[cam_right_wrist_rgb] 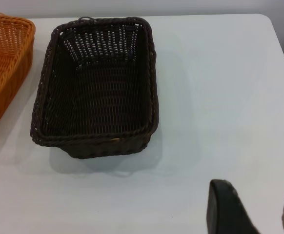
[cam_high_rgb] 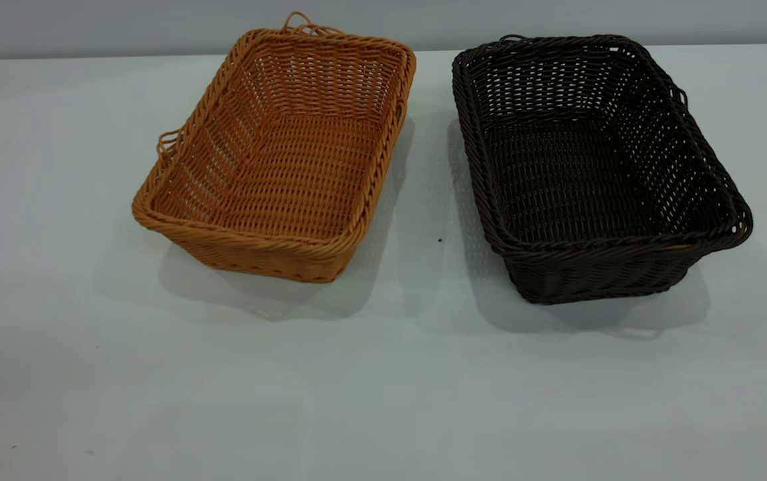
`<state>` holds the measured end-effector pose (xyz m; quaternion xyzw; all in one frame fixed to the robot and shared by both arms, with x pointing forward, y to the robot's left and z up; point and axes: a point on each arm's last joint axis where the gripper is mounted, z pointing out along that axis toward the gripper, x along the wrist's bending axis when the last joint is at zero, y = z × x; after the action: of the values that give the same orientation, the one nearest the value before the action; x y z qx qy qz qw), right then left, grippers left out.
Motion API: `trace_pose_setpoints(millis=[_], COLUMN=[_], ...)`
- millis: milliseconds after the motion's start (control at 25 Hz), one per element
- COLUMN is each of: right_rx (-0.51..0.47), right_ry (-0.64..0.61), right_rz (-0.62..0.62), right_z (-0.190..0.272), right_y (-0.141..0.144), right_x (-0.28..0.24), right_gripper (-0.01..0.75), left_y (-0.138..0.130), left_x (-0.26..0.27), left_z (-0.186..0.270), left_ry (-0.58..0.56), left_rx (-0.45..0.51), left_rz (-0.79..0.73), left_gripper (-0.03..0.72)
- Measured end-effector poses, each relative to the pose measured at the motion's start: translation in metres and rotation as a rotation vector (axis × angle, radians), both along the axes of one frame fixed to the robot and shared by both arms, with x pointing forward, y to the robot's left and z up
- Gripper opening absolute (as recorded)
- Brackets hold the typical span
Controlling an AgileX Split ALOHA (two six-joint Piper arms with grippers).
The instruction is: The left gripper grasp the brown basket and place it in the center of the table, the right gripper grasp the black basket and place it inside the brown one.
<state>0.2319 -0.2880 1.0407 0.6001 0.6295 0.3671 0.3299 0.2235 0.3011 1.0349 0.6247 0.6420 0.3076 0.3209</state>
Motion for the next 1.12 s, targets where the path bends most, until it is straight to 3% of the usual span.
trace_pose_setpoints(millis=[1120], right_rx=[0.0], right_ry=[0.0], right_rz=[0.0], right_z=[0.0], right_y=[0.0], right_x=[0.0], right_gripper=[0.237], left_y=[0.0], left_x=[0.0], left_z=[0.0], left_ry=[0.0], left_rx=[0.0], left_rz=[0.0], left_gripper=[0.436])
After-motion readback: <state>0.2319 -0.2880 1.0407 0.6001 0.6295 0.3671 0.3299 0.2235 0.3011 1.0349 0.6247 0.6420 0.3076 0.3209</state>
